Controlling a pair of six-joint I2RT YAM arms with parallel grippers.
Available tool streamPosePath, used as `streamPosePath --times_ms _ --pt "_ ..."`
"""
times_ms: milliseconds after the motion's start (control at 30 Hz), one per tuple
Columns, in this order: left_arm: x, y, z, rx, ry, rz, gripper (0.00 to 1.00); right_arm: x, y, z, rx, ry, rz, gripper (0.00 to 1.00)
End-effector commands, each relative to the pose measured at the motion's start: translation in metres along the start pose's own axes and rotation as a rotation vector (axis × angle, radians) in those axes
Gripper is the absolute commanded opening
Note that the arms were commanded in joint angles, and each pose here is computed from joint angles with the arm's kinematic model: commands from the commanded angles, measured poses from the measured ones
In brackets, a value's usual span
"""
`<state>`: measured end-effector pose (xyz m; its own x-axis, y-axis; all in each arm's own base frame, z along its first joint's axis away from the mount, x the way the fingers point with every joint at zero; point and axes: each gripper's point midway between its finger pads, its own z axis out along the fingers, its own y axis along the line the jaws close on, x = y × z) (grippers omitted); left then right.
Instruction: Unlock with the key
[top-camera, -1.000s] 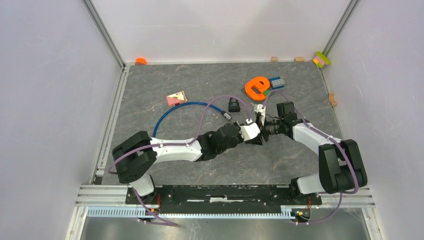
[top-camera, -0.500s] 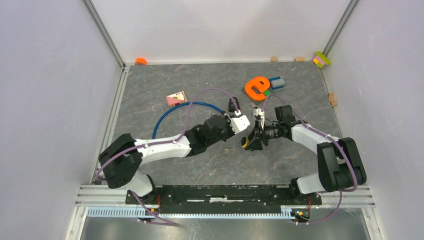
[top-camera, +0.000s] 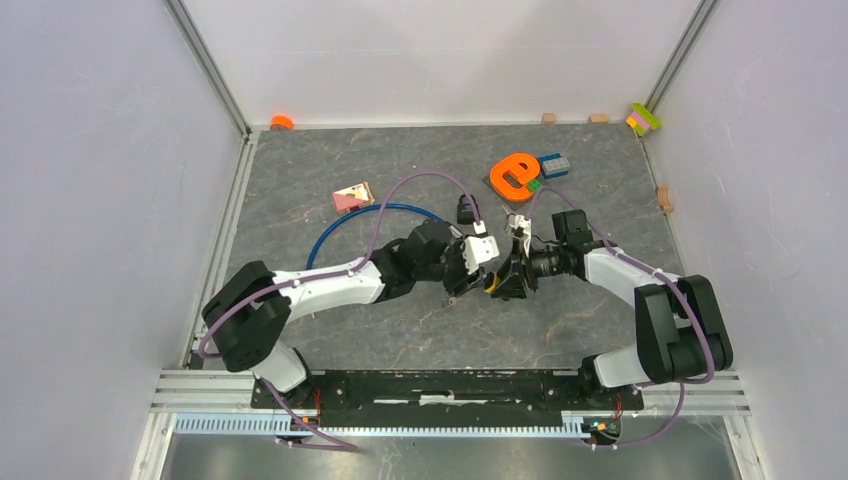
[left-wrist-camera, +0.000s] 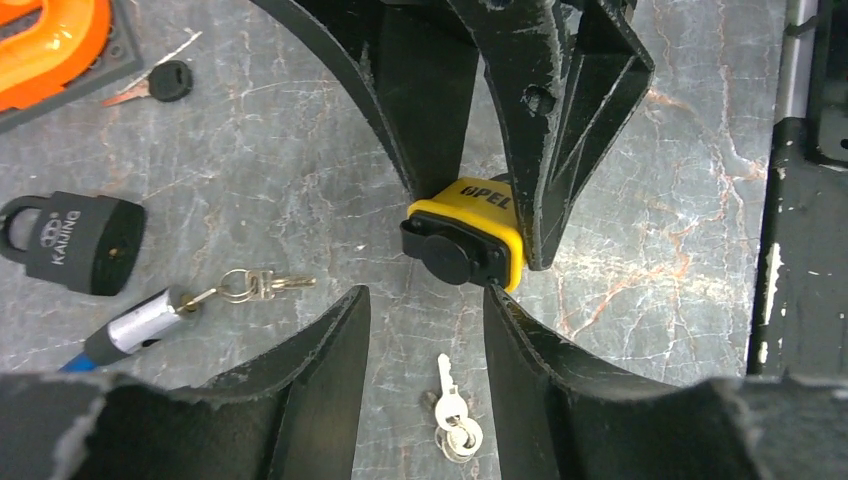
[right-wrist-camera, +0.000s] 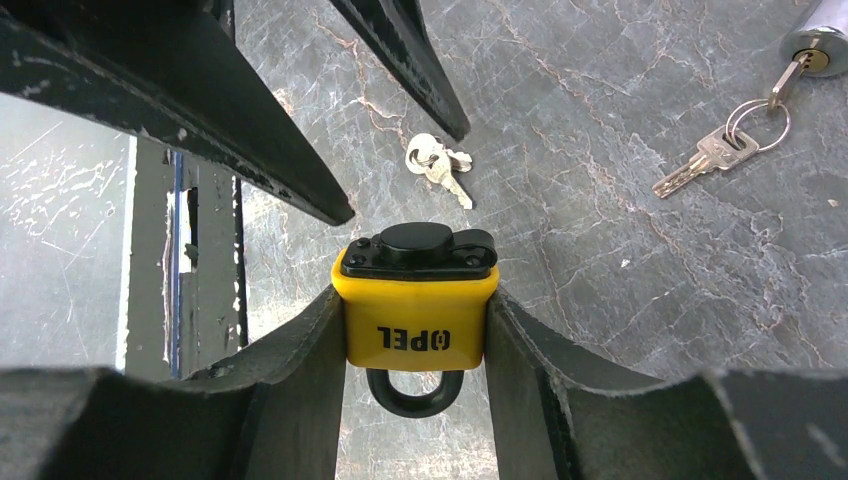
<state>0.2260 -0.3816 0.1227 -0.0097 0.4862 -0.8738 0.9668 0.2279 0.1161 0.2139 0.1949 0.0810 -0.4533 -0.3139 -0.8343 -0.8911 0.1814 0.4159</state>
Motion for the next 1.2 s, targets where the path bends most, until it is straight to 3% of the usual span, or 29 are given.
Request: streamPosePath --times_ms 0,533,1167 --pt "-0.0182 -0.0093 0.0082 0.064 -0.031 -0.067 0.52 -0.0197 0.0014 -0.0014 -0.024 -0.05 -0.05 0.0" --pt "-0.017 -0.0076 0.0159 0.058 -0.019 -0.115 0.4 -0.0176 0.0016 -0.0016 -0.02 -0.047 -0.05 0.0" --pt "-0.0173 -0.0077 0.0123 0.062 -0.039 -0.127 0.38 -0.0124 -0.0022 -0.0014 -0.001 -0.026 -0.05 0.0"
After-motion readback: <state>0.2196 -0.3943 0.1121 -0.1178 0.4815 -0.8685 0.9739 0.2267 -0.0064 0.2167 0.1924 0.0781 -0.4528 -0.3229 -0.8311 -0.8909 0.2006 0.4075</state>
